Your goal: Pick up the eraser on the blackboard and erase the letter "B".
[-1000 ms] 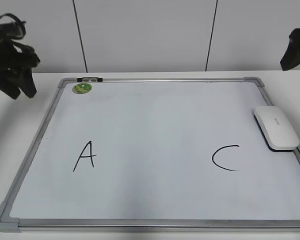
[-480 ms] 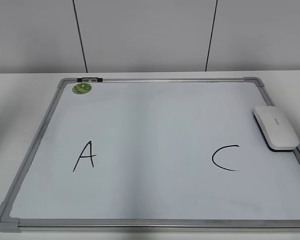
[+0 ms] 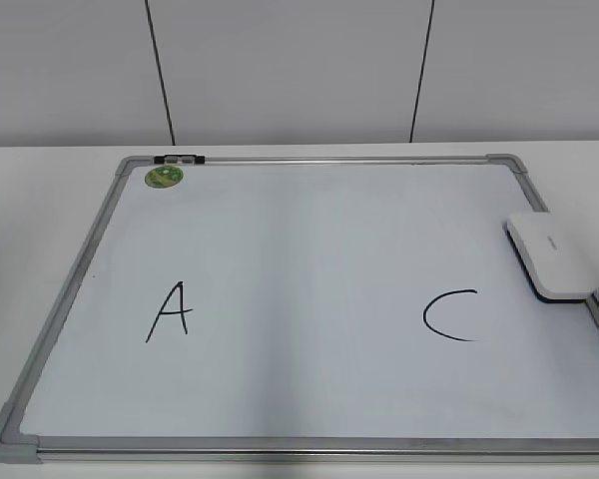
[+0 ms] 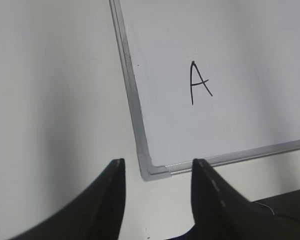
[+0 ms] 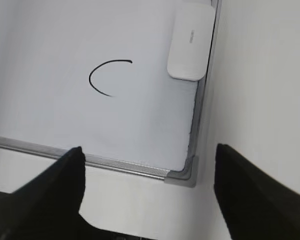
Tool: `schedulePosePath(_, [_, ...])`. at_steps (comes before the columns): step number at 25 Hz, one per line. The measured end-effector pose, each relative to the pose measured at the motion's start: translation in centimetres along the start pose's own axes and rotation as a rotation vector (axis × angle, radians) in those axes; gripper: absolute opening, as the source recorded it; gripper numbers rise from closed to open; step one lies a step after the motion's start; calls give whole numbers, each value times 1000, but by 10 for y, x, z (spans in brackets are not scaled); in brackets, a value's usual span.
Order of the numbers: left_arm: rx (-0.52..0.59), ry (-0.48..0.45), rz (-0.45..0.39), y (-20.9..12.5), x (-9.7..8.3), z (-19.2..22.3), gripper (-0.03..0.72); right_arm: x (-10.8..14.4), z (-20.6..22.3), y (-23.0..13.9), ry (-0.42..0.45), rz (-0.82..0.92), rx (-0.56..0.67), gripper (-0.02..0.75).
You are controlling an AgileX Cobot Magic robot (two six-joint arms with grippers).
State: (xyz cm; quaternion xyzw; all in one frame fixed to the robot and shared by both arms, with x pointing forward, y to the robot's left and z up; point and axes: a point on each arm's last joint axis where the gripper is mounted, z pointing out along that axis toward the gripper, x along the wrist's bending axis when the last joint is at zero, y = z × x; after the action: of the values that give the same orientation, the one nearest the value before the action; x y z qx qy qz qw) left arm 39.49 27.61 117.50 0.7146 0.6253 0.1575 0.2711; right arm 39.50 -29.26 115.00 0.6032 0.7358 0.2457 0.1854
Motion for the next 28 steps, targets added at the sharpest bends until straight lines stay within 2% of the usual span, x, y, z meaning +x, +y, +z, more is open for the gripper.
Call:
schedulePosePath(6, [-95, 0, 9, -58, -5, -27, 333, 15, -16, -57, -11, 26, -60, 594])
schedulePosePath(12, [-133, 10, 9, -114, -4, -25, 333, 25, -20, -105, -19, 69, -108, 594])
schedulePosePath(17, [-141, 61, 10, -152, 2, -13, 333, 24, -28, -129, -103, 87, -130, 594])
schedulePosePath(23, [-112, 110, 9, -178, 9, 6, 333, 18, -22, -141, -177, 97, -102, 594])
schedulePosePath(28, [-90, 136, -6, -183, 13, 12, 333, 15, 0, -152, -177, 115, -18, 594])
